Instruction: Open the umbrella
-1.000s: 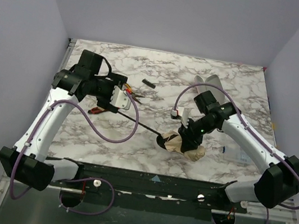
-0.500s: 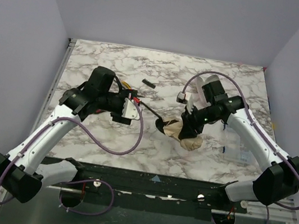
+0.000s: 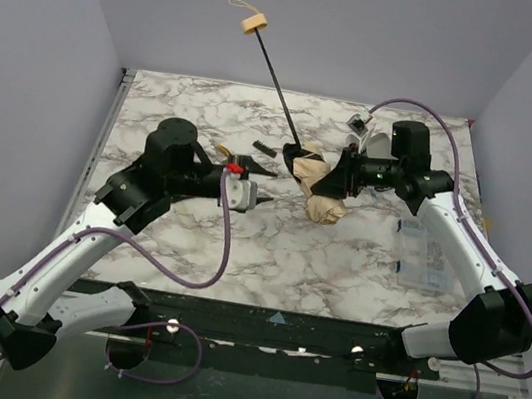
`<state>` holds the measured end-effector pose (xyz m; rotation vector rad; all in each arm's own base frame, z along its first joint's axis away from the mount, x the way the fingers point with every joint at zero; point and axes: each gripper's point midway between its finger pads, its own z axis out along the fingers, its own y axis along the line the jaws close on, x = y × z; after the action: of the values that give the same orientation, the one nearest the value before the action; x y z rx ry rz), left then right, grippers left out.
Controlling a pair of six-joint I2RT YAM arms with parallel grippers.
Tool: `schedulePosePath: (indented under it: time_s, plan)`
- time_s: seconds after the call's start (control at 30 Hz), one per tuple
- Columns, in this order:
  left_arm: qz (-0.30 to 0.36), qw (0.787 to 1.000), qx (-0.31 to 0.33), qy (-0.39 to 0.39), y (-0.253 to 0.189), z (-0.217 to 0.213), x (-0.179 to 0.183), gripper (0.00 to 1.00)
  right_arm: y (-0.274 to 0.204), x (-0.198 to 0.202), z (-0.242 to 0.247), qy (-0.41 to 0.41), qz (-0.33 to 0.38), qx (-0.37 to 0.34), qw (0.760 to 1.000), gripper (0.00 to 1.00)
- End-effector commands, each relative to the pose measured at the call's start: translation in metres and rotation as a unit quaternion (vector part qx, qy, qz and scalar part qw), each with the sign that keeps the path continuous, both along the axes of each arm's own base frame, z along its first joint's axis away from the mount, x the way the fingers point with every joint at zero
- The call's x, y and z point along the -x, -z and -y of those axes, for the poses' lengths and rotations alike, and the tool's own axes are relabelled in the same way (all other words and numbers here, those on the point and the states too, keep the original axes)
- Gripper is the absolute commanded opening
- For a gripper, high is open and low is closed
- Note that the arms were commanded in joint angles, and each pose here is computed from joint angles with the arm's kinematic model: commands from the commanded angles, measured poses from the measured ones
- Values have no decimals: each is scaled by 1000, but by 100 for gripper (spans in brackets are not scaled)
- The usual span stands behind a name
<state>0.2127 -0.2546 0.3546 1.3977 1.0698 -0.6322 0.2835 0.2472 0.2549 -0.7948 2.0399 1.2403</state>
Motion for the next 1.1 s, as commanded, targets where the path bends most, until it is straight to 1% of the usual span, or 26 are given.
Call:
schedulePosePath:
  time_s: [0.0,0.07,0.2,0.33,0.5,0.7,1.07]
  plan:
    - [170,979,-78,86,21,17,19,41,-19,20,-15,-42,-20,-74,996,0]
    - [189,971,-98,107,27,25,23,40,-16,25,-15,-51,-22,-69,996,0]
    - [183,964,-134,139,43,38,28,39,-14,36,-16,-72,-14,-62,995,0]
    - [180,960,-166,138,62,51,22,37,-14,45,-19,-83,-7,-56,995,0]
    - [217,957,-149,123,62,59,14,38,-16,46,-16,-91,17,-40,995,0]
    - [208,957,-159,122,66,65,10,37,-18,50,-17,-104,41,-28,993,0]
    - [194,957,-180,119,82,69,5,37,-18,60,-24,-120,42,-30,991,0]
